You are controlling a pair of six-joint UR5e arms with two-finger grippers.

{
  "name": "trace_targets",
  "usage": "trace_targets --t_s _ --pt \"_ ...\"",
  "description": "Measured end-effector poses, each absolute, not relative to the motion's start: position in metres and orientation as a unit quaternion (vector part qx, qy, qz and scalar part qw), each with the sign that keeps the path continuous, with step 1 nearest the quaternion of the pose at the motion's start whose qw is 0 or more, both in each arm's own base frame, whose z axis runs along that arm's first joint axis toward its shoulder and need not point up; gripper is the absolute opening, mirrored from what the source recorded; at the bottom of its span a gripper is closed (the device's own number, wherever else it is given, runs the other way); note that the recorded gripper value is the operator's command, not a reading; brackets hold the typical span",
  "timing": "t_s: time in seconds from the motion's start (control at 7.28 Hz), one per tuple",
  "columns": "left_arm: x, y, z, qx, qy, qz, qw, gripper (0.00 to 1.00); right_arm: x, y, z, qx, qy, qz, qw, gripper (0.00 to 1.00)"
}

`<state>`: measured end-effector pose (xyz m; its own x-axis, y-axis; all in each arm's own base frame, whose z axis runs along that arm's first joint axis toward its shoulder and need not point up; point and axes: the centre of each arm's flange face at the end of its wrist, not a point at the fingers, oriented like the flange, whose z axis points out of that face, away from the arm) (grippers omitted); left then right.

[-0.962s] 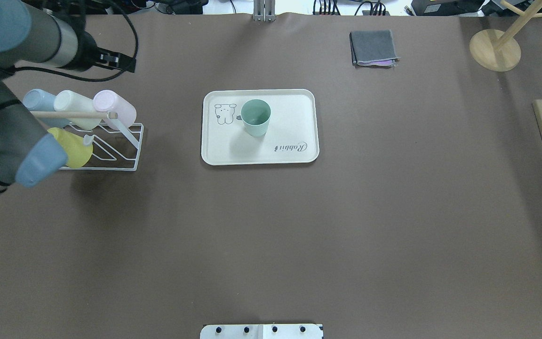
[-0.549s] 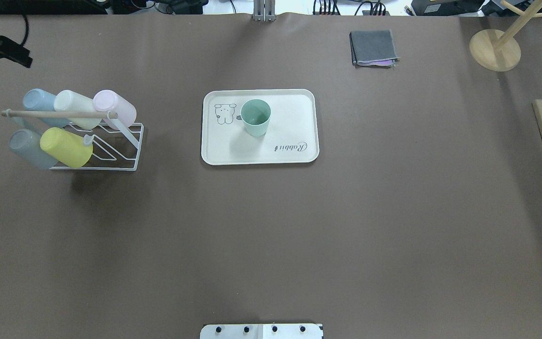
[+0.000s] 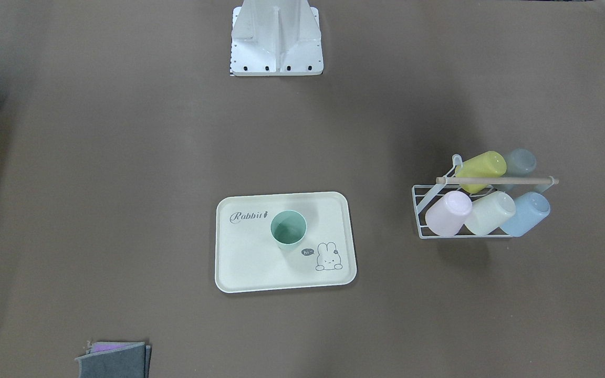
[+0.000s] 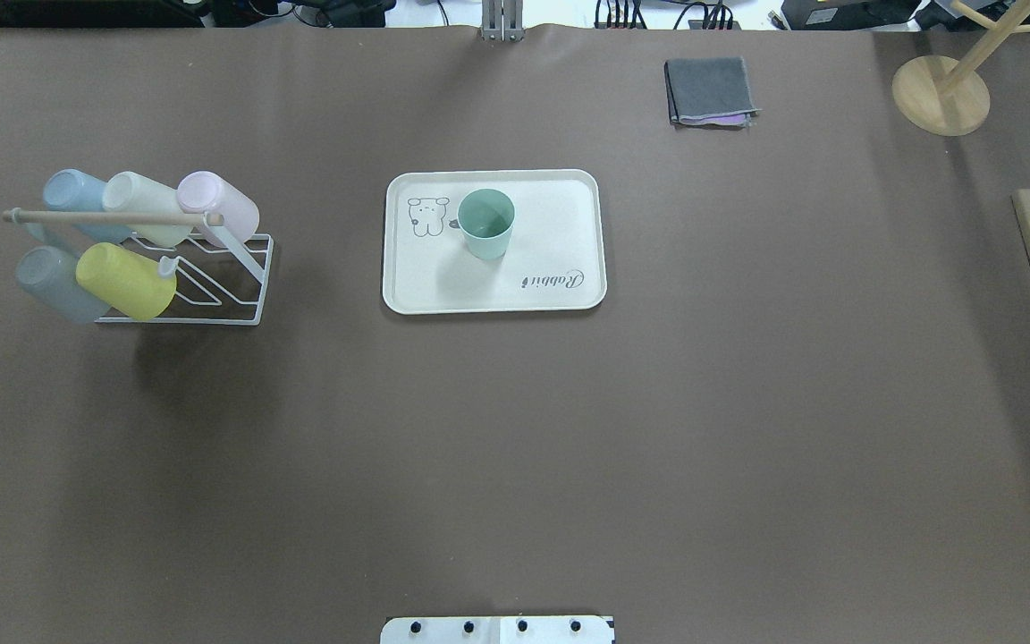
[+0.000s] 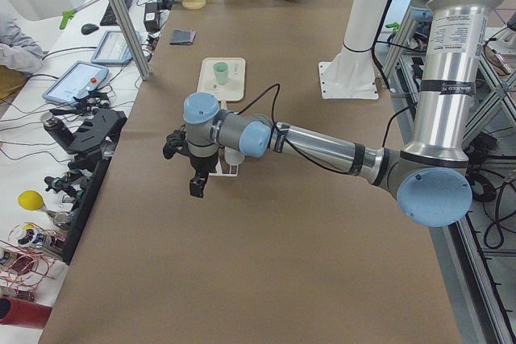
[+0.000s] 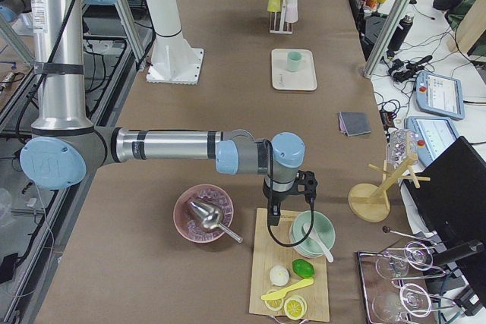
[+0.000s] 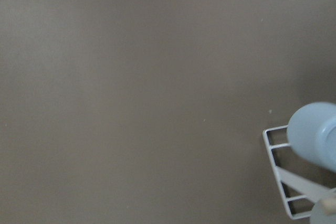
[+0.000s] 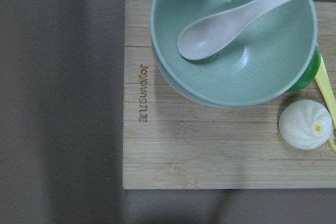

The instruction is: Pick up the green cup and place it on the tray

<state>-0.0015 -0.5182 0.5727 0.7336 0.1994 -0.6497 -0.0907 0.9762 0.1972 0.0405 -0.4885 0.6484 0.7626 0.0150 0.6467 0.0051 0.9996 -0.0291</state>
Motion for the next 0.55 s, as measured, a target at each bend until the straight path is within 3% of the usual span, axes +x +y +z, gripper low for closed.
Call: trace_targets --t_s 0.27,0.55 --pt "-0.047 -0.467 0.636 0.048 0.381 0.063 0.921 0.97 0.040 -0.489 0.649 -0.015 -0.345 0.003 0.939 1.00" --pt "-0.076 -0.441 0.661 0.039 0.385 0.038 0.921 0.97 0.040 -0.489 0.649 -0.015 -0.345 0.003 0.939 1.00"
